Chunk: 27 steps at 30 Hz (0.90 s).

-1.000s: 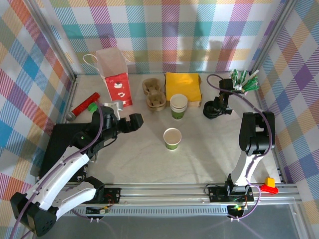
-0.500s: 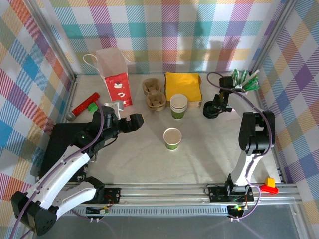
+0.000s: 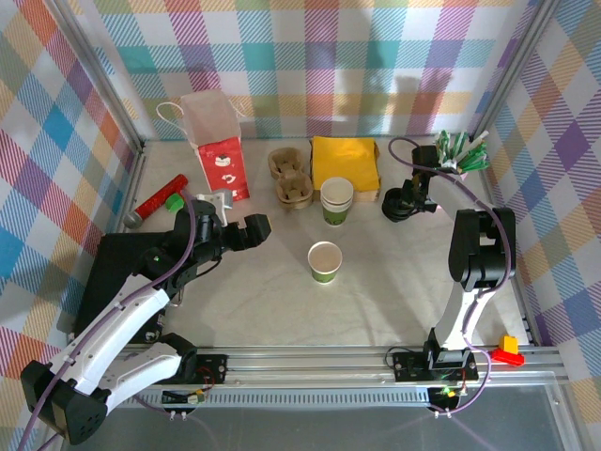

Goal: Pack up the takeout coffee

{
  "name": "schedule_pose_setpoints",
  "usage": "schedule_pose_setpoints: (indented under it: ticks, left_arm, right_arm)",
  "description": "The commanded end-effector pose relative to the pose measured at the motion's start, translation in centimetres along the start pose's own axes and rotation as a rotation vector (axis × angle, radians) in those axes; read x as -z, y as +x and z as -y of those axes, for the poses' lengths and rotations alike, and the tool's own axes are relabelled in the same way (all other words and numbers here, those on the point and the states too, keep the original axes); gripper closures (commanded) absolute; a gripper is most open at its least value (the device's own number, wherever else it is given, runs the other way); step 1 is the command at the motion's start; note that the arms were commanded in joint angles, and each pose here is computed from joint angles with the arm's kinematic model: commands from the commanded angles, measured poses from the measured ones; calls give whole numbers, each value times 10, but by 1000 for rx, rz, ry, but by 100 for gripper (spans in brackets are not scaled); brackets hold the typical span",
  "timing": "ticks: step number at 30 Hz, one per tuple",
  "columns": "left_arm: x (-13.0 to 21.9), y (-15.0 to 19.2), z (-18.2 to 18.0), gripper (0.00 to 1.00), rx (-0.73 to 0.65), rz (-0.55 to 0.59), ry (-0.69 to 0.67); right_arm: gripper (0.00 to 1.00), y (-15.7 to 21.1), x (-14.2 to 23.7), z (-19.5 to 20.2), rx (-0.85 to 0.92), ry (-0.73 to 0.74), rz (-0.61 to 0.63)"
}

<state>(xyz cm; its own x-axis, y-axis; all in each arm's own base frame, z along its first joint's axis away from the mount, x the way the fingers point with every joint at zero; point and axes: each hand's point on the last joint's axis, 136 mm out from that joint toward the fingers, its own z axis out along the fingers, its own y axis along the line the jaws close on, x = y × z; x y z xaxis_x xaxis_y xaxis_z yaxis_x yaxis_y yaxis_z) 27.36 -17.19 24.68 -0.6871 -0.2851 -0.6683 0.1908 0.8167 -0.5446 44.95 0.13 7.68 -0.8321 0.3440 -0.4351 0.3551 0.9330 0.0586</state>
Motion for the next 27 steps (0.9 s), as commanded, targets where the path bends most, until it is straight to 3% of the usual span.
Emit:
schedule_pose_setpoints:
  ticks: [1,17,27]
  left_arm:
    - [1,0,6,2,-25,5,22]
    - [4,-2,10,2,-25,12,35]
    - [17,-11,43,3,-41,16,138]
  right_arm:
    - [82,-6,7,-1,16,8,16]
    - [86,-9,52,-1,34,-12,60]
    - [88,20,117,-24,117,-133,92]
